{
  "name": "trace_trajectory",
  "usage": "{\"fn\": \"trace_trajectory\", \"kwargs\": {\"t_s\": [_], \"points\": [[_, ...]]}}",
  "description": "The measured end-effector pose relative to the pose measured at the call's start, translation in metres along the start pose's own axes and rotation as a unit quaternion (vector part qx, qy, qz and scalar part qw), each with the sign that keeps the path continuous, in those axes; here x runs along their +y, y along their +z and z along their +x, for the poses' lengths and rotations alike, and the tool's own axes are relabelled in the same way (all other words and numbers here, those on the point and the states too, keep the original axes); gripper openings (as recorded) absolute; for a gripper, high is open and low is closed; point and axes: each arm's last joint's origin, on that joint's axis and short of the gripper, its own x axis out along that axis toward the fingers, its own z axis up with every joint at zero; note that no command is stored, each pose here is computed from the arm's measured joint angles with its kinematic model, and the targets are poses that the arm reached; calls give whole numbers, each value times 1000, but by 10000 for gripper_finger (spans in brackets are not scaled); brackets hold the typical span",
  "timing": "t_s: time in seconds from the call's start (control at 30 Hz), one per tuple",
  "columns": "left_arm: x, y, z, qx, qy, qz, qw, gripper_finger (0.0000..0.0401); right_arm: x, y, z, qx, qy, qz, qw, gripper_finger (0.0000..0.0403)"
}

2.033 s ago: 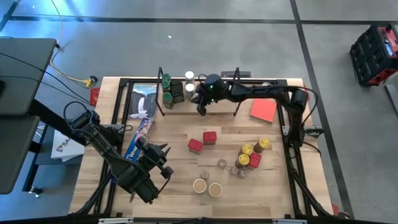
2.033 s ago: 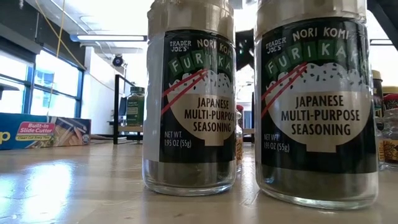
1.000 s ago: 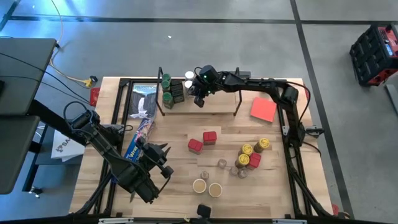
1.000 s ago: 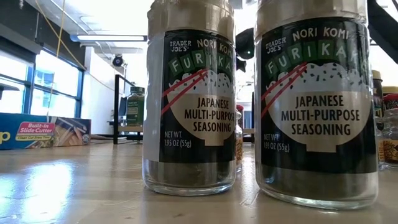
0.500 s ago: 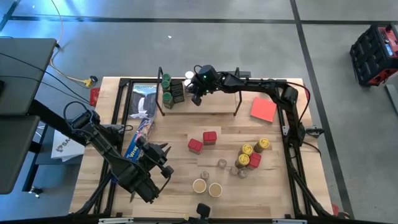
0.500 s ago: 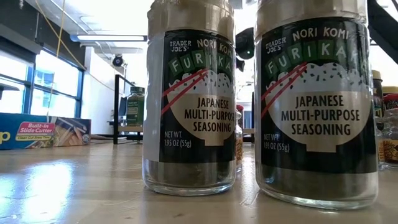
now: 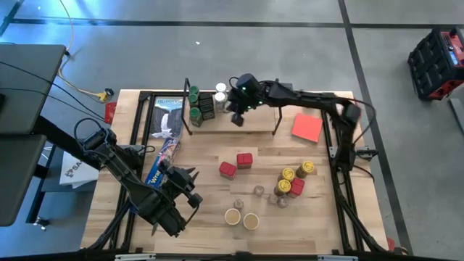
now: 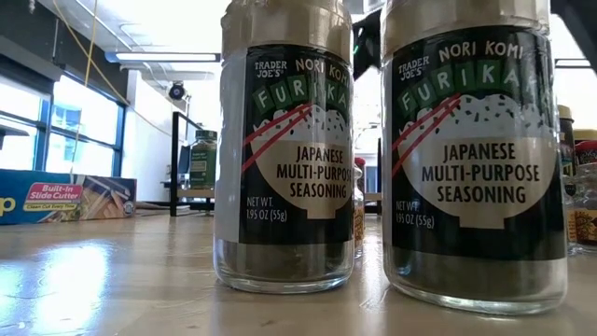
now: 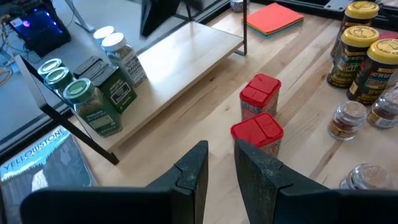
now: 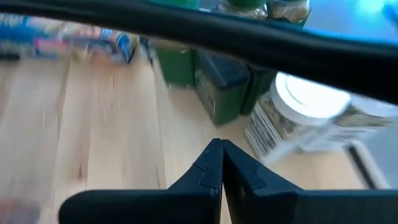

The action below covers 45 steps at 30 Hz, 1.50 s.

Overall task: Shelf spices
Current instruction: Put the gold seasoning bottle on the shelf to the top right of the white seasoning bottle

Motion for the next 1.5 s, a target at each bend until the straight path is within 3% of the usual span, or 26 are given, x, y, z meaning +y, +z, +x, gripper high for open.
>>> {"fn": "trace_trajectory", "kwargs": {"t_s": [0.2, 0.37, 0.47, 0.7, 1.0, 1.13, 1.33, 1.5], "points": [[-4, -1, -3, -1, -17, -18, 1000, 76, 54, 14, -86, 43, -1, -109, 993, 0], [-13, -10, -5, -16, -24, -11, 1000, 76, 97, -15, -151, 1, -13, -158, 987, 0], [-19, -16, -4, -28, -23, -4, 999, 76, 118, -49, -184, -33, -13, -136, 990, 0], [-28, -16, 9, -85, -3, -4, 996, 76, 159, -117, -235, -136, 71, -47, 987, 0], [-28, 5, 51, -79, 46, -61, 994, 76, 209, -166, -216, -215, 57, -30, 974, 0], [-33, 14, 68, -46, 46, -33, 997, 77, 221, -178, -195, -228, 31, -29, 973, 0], [-53, 25, 75, -26, -21, 28, 999, 109, 223, -186, -163, -232, -19, -11, 973, 0], [-76, 31, 68, -19, -128, 40, 991, 148, 224, -187, -148, -220, -28, 1, 975, 0]]}}
